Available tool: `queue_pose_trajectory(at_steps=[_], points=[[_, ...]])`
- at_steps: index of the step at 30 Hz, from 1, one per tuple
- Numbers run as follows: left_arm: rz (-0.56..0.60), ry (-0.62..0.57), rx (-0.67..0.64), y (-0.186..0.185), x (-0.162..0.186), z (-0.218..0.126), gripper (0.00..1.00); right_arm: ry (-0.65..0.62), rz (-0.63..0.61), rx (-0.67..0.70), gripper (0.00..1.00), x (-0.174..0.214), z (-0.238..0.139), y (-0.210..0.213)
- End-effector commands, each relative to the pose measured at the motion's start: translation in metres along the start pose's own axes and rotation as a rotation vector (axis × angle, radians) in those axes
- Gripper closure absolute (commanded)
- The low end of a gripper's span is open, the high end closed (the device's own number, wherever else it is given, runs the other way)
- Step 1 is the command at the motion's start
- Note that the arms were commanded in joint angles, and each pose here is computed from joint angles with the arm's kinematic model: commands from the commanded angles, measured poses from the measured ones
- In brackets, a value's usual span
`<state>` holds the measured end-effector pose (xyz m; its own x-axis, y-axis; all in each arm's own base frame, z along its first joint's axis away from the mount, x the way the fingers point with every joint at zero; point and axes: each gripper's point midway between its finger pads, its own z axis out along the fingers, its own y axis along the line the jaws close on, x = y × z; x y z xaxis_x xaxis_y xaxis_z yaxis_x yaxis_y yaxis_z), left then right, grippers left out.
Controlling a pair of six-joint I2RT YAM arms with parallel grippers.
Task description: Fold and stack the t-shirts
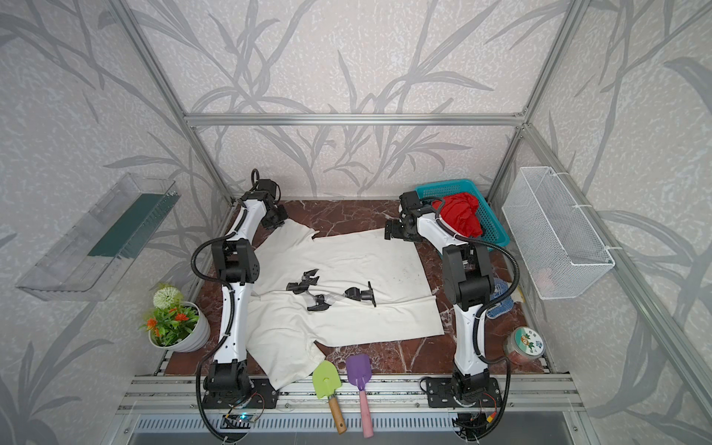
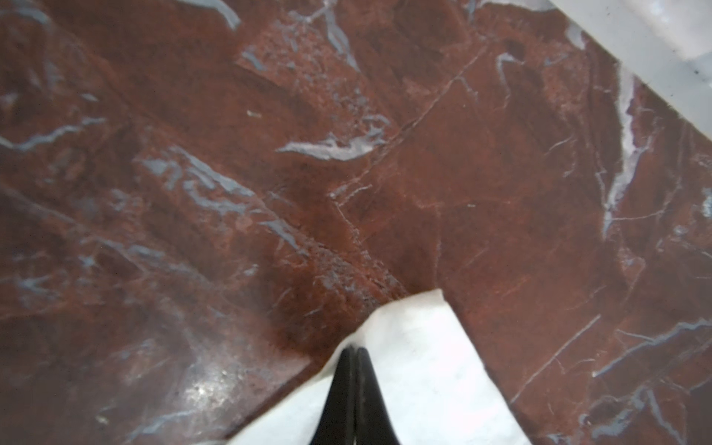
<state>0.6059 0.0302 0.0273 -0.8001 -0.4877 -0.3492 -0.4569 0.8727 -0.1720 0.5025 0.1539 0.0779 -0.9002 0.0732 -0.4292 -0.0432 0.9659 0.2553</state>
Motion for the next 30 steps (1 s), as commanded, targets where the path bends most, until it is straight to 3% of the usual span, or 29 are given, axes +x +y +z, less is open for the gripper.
queue_pose_trajectory(at_steps=[1,11,19,30], points=[[0.012,0.055,-0.016,0.01,0.011,0.002,1.0,0.001,0.012,0.026,0.05,-0.007,0.002,-0.01],[0.026,0.045,-0.008,0.017,0.006,-0.032,0.99,0.021,0.008,0.017,0.06,-0.004,0.006,-0.01],[0.019,-0.012,0.036,0.0,-0.003,-0.033,0.66,0.025,-0.001,0.011,0.07,-0.002,0.004,-0.009],[0.038,-0.047,0.06,-0.014,-0.014,-0.023,0.57,0.031,-0.005,0.007,0.07,-0.002,0.007,-0.008]])
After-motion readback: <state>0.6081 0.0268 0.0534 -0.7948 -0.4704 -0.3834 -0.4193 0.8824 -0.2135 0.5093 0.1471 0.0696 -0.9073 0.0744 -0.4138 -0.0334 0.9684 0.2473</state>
